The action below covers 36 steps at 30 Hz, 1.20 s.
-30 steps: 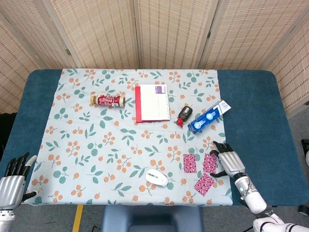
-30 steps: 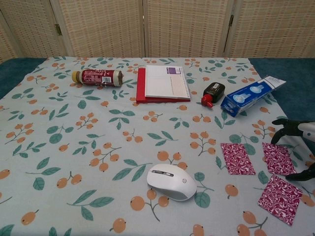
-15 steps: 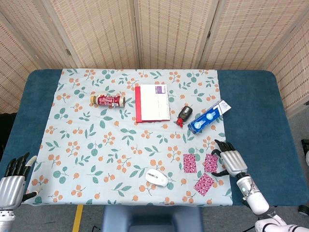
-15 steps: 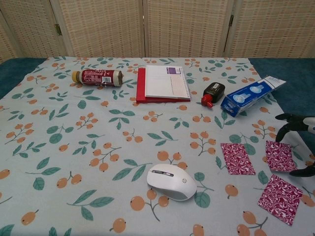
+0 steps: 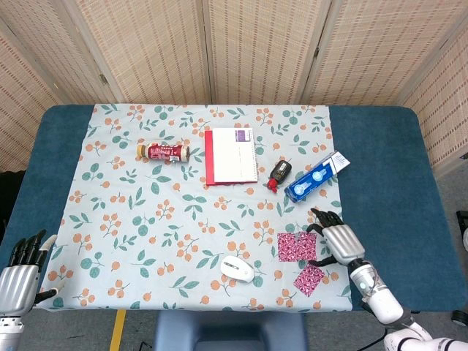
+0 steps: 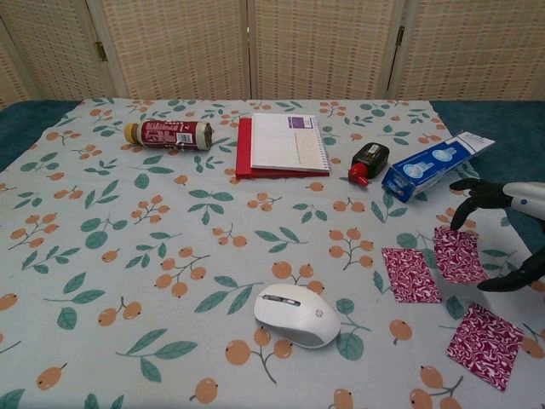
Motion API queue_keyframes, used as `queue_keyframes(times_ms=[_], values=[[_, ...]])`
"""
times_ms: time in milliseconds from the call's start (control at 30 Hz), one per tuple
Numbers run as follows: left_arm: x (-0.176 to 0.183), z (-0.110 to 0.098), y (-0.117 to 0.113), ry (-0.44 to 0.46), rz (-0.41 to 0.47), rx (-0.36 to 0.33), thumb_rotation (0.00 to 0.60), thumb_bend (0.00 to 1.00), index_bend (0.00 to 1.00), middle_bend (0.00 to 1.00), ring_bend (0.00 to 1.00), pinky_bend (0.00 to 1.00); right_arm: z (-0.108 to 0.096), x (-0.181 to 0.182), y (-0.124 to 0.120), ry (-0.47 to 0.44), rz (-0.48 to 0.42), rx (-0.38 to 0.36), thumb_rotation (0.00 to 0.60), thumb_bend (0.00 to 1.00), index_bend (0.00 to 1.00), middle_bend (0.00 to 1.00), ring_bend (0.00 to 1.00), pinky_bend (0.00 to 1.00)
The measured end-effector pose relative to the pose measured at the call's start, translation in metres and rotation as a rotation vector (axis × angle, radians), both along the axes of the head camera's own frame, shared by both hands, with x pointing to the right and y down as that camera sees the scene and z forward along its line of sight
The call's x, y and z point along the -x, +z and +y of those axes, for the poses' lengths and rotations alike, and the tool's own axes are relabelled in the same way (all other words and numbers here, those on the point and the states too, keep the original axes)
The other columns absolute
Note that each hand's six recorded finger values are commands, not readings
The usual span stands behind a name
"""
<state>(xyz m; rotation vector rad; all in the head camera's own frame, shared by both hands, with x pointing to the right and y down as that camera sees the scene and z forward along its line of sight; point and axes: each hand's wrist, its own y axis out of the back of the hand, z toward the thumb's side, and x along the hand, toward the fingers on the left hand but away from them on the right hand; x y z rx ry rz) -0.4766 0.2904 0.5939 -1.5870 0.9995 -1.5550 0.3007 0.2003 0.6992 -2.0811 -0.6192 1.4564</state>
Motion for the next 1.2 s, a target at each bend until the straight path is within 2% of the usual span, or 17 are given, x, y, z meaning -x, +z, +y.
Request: queue_keyframes(times_ms=[300, 1200], values=[[0.004, 0.001, 0.0, -0.012, -0.005, 0.003, 0.6, 0.23, 0.13, 0.03, 0.07, 0.0, -0.006, 0.039, 0.017, -0.078, -0.029, 0.029, 0.484, 0.11, 0.31, 0.03, 0.0, 0.0], [0.008, 0.005, 0.003, -0.023, -0.007, 0.012, 0.6, 0.23, 0.13, 0.03, 0.07, 0.0, -0.003, 0.039, 0.031, -0.078, -0.016, 0.059, 0.478, 0.11, 0.25, 0.03, 0.0, 0.0]])
